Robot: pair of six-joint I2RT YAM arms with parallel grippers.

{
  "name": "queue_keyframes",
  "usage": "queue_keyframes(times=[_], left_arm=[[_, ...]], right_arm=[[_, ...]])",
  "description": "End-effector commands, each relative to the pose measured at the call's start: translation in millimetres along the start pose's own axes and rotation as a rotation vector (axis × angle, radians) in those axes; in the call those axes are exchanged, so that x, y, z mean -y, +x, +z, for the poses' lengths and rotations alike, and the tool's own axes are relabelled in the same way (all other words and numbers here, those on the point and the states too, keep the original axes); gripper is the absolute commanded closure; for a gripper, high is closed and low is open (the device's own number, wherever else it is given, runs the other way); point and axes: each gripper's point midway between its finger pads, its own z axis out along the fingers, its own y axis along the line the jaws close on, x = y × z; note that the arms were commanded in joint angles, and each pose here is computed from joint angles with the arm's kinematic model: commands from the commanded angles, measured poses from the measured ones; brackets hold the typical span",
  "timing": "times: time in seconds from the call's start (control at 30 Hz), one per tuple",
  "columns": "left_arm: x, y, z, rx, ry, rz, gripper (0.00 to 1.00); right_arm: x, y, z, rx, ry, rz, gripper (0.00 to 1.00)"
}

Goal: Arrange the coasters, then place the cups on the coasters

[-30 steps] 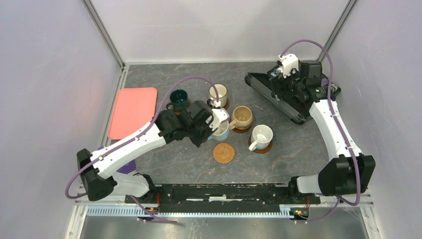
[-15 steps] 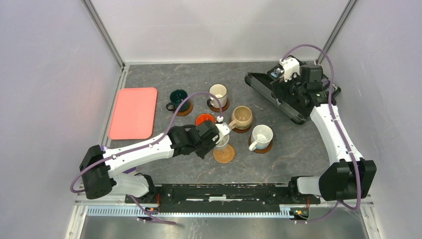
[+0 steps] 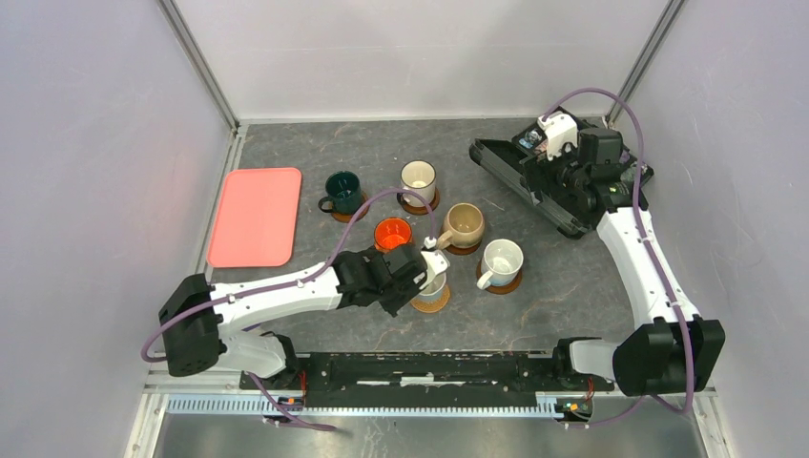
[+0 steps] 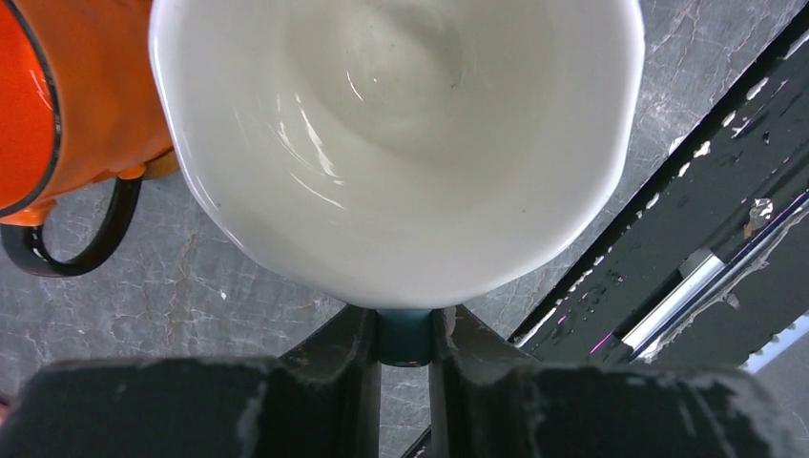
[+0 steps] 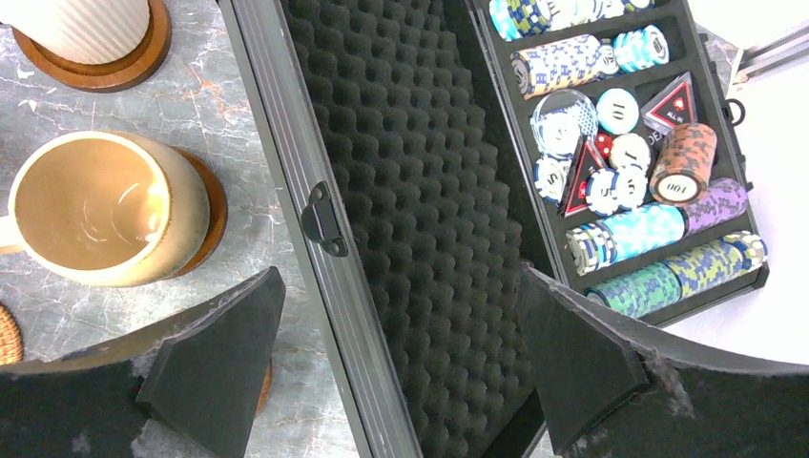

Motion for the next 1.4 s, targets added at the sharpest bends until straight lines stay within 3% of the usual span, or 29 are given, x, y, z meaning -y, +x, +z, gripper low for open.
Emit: queue_keyframes(times=[0.0,0.5,0.8,1.2,1.37], left_arm=[[7.8,-27.5,2.7,0.105,0.019,-0.06,0.98],[8.8,-24.9,16.6,0.048,0.005,-0.067,0.93],[14.3,-24.1,15.1,0.041,0.036,-0.071,0.66],[16.0,-20.4,13.3,0.026,0.049,-0.057,0.56],[11.0,-5.6,1.3,-0.023,0.04,-0.021,0.32]], right_arm=[[1.8,-10.1,-5.7,0.05,0.01,0.012,0.02],[1.0,-7.6,-4.3,0.043,0.006,0.008,0.02],[0.4,-5.1,-3.1,0.038,0.003,0.008,0.02],[-1.3,-2.2,-2.1,0.035,-0.003,0.006,0.02],[-1.1,-3.6,-4.0,0.039,-0.004,-0.005,0.02]])
